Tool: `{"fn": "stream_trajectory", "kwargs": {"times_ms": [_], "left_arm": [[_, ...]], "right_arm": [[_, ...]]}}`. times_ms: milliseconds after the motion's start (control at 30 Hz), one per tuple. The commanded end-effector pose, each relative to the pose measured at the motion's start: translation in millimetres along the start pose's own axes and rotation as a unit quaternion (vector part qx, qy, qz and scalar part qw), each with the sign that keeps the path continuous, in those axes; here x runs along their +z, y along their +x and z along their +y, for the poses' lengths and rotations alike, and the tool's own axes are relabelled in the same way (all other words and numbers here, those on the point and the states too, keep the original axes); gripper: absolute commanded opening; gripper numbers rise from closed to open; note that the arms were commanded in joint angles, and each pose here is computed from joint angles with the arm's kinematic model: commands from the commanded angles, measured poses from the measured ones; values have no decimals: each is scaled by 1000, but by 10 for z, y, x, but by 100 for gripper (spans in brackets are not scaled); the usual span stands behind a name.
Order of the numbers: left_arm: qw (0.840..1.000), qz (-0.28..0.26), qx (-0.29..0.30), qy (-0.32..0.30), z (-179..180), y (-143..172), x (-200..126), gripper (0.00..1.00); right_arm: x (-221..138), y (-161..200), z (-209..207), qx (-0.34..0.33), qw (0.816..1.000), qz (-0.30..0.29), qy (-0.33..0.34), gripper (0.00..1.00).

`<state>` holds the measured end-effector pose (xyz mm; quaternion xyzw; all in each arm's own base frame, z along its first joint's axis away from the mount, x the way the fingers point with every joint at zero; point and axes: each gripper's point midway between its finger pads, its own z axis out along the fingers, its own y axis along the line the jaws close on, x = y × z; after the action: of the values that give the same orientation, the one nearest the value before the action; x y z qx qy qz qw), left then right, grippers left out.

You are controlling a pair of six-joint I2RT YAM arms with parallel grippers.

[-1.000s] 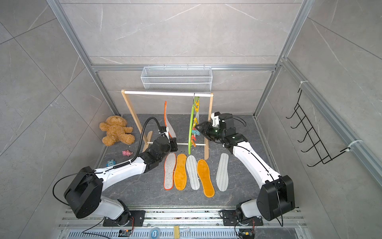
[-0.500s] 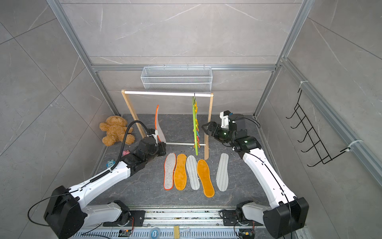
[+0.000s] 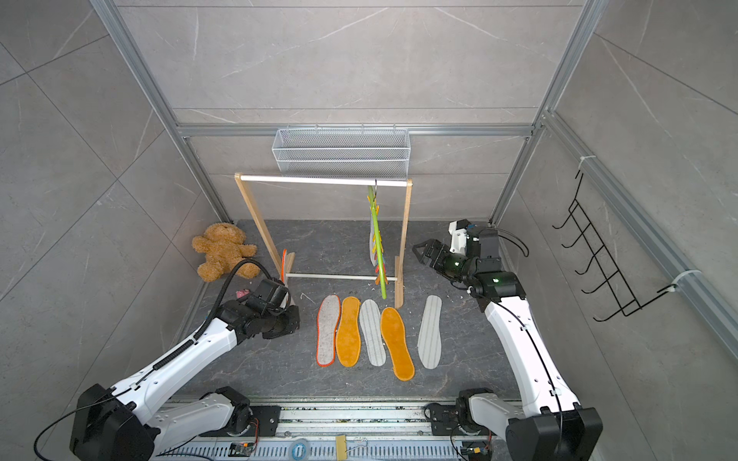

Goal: Take the shoe insoles off the hanger
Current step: Place the insole at the center of the board.

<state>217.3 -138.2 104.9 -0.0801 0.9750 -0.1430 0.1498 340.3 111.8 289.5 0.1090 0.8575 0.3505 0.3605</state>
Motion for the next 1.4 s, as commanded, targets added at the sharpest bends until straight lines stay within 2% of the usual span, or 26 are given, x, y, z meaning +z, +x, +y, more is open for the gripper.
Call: {"fn": "stream_trajectory", "kwargs": {"times_ms": [0, 400, 900, 1300, 1333, 1367], "left_arm": [[996, 69, -25, -45, 241, 363, 59, 0], [976, 180, 1, -124, 326, 746, 324, 0], [974, 198, -15, -111, 181, 712, 557, 0], [974, 203, 11, -103, 123, 735, 572, 0], [974, 202, 12, -103, 120, 742, 564, 1], [974, 202, 15, -102, 114, 747, 556, 7]], "right_arm": [[26, 193, -102, -3, 1000, 25, 2, 87], [84, 418, -272, 5, 999, 37, 4, 87], [124, 508, -316, 15, 999, 38, -8, 87], [184, 515, -348, 26, 999, 41, -11, 88], [186, 509, -346, 26, 999, 41, -11, 88], [192, 498, -354, 27, 999, 40, -10, 88]]}}
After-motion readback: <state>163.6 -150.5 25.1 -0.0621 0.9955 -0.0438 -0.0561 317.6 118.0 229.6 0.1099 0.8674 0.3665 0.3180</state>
